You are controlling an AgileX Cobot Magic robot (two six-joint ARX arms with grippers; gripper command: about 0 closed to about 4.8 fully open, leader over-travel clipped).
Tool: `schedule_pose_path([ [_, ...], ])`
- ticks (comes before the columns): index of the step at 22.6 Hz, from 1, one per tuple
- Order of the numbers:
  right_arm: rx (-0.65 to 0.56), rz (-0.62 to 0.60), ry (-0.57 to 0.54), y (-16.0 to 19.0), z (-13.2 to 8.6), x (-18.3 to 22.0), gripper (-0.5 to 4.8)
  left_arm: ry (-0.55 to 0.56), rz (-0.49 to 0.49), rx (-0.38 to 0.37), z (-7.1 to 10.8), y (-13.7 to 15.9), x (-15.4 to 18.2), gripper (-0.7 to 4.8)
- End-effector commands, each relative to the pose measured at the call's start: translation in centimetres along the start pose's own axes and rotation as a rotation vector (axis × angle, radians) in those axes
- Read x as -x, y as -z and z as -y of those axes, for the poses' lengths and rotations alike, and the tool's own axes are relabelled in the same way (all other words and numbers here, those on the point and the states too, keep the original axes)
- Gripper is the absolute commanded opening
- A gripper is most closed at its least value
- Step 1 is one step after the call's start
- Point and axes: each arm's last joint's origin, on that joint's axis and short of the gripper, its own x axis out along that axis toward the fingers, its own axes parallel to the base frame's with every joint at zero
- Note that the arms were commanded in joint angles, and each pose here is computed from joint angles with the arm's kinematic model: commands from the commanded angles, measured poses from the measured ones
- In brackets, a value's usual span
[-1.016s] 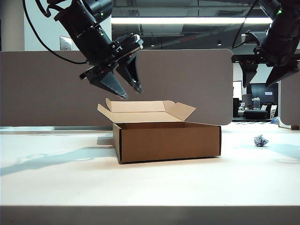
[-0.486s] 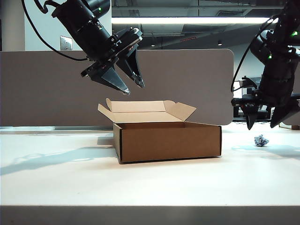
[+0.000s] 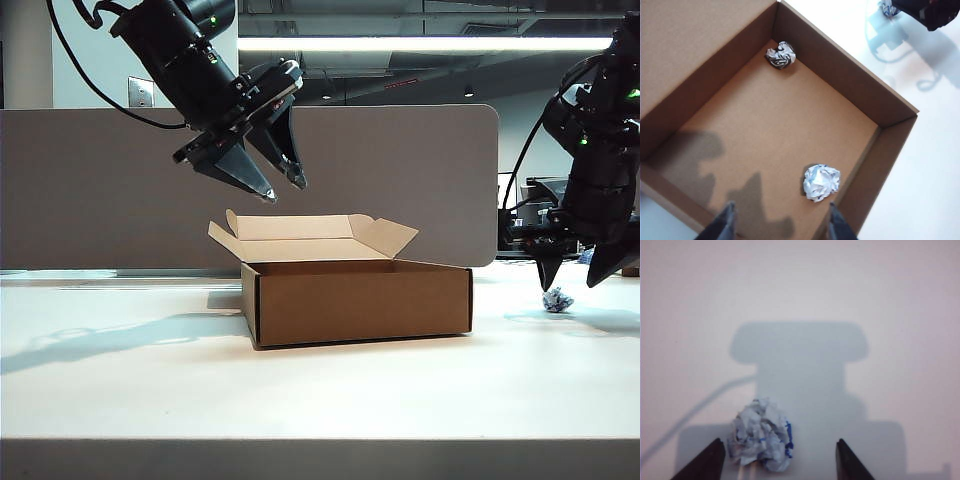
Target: Pick up all the paper balls on the table and put them in the paper box.
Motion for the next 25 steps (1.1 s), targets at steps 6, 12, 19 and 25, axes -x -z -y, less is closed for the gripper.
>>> schedule_pose_path([
  [6, -0.021, -0.020, -0.034, 0.3, -0.2, -1.0, 3.05, -0.036, 0.027, -0.025, 0.0, -0.4, 0.3, 2.24],
  [12, -0.022, -0.016, -0.030, 0.3, -0.2, -1.1, 2.37, -0.036, 0.036, -0.029, 0.0, -0.4, 0.3, 2.24],
  [19, -0.023, -0.016, -0.029, 0.4, -0.2, -1.2, 1.07, -0.036, 0.036, -0.029, 0.0, -0.4, 0.3, 2.24],
  [25, -0.023, -0.009, -0.030, 0.3, -0.2, -1.1, 1.06, -0.048, 0.036, -0.030, 0.0, -0.4, 0.3, 2.24],
])
